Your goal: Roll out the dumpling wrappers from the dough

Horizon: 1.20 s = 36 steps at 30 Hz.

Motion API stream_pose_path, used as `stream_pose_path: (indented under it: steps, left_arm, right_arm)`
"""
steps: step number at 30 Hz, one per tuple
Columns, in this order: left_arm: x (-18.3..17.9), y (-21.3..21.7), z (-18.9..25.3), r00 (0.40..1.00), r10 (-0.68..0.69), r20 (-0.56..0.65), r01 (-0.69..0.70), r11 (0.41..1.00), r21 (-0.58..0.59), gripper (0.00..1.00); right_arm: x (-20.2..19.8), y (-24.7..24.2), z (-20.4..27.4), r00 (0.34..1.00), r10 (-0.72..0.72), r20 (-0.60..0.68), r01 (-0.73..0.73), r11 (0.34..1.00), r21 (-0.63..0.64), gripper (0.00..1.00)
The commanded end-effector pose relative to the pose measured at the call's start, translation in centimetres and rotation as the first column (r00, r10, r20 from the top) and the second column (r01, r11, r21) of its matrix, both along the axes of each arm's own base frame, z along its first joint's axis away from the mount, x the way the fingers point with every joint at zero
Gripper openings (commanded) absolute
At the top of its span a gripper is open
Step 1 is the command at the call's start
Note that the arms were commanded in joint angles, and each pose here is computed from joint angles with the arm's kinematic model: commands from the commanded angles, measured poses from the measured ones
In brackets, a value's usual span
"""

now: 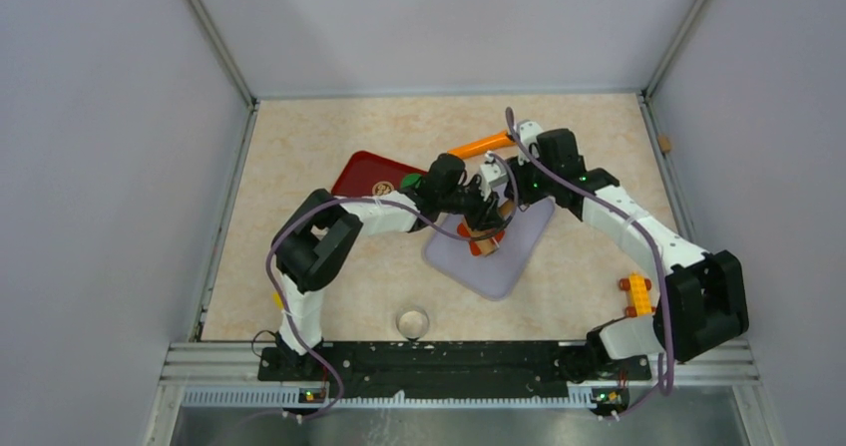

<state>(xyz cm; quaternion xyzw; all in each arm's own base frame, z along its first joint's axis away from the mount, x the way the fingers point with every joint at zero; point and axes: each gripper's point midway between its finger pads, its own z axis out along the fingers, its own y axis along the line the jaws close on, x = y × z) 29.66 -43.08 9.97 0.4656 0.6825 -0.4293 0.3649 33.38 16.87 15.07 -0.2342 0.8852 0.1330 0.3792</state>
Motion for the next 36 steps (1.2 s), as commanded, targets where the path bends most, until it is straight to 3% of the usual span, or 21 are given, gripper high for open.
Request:
stream_pose_path:
  steps: [1,13,23,29,36]
  left_arm:
    - [2.4,-0.4,-2.7,0.994,0.084,0.072,-0.088,0.995,0.055,0.0]
    - [1.8,-6.0,-6.0,1.0,0.026,0.012,-0.027,0.998,0.05,0.0]
    - [3.2,-8.9,-5.0,0.998,0.035,-0.042,-0.035,0.999,0.011,0.0]
    - [3.3,-9.3,0.2,0.999,0.001,0.032,0.0,0.999,-0.053,0.0]
    - [1.3,-6.5,5.6,0.99,-0.015,0.138,0.026,0.996,-0.081,0.0]
  right_arm:
    - [-4.6,3.5,-2.5,0.965,0.259,-0.046,-0.261,0.964,-0.048,0.0]
    - [-4.6,-2.3,-5.6,0.989,0.105,-0.101,-0.12,0.979,-0.165,0.0]
    - [-4.3,-5.4,-5.4,0.994,0.028,-0.109,-0.049,0.98,-0.192,0.0]
    - [-4.5,-3.7,-1.1,0.991,0.086,-0.099,-0.091,0.995,-0.047,0.0]
    - [-6.1,-0.5,3.3,0.971,0.224,-0.088,-0.212,0.969,0.124,0.0]
